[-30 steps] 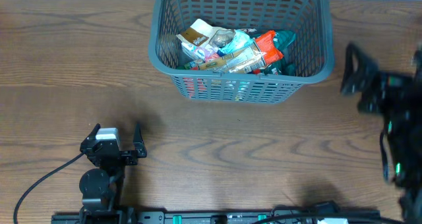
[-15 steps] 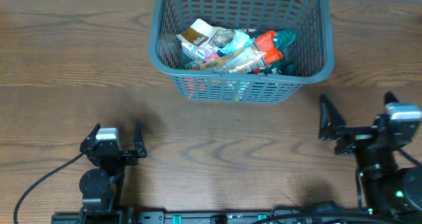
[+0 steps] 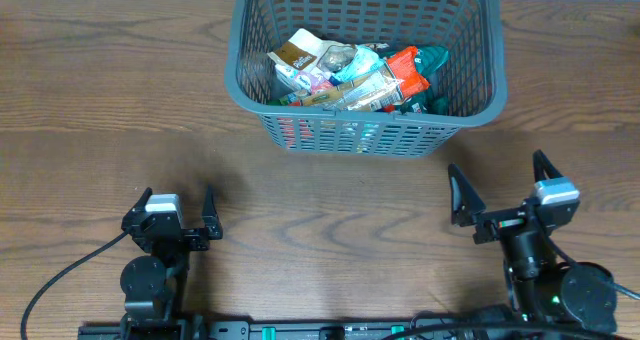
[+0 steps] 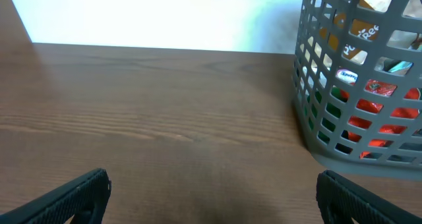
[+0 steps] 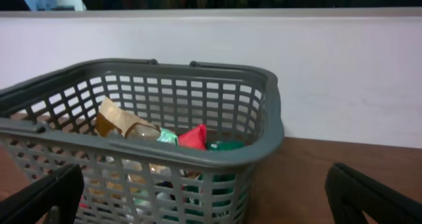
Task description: Pack container
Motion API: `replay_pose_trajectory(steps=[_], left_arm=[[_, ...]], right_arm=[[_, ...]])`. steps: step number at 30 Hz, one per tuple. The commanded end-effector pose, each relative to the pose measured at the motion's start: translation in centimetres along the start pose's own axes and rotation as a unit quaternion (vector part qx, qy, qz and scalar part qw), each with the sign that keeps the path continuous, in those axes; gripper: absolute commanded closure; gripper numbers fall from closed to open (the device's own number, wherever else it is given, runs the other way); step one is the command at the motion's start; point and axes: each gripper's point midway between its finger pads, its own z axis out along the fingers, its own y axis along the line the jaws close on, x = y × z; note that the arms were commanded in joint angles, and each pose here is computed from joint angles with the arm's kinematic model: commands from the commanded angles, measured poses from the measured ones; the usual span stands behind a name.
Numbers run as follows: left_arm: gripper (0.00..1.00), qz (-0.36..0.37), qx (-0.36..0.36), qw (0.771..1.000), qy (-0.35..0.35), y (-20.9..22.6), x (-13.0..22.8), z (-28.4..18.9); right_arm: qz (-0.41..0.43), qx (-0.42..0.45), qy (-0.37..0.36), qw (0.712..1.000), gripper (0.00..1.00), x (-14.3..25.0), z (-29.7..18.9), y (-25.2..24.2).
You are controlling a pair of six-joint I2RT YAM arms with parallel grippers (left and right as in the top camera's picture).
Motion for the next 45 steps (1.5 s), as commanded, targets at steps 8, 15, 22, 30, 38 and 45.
replay_pose_trajectory(steps=[8, 15, 22, 30, 38, 45], left_arm=[[0.01, 0.003, -0.006, 1.000, 0.012, 0.3, 1.2, 0.2], [0.02, 0.003, -0.006, 1.000, 0.012, 0.3, 1.2, 0.2], [0.01, 0.003, -0.006, 1.000, 0.012, 0.3, 1.2, 0.2], [0.01, 0.003, -0.006, 1.000, 0.012, 0.3, 1.2, 0.2], [0.01, 0.003, -0.006, 1.000, 0.012, 0.3, 1.2, 0.2], [0.01, 0.003, -0.006, 1.000, 0.012, 0.3, 1.2, 0.2]], right_arm=[[0.005, -0.011, -0.026, 1.000, 0.01, 3.9, 1.0, 0.2], [0.005, 0.007, -0.043, 0.999, 0.01, 5.2, 1.5, -0.8], [0.004, 0.030, -0.036, 0.999, 0.01, 6.3, 1.7, -1.9], [0.002, 0.049, -0.032, 0.998, 0.01, 7.2, 1.6, -2.9], [0.002, 0.049, -0.049, 0.998, 0.01, 7.9, 1.0, -2.9], [0.002, 0.049, -0.042, 0.998, 0.01, 8.9, 1.1, -3.0]])
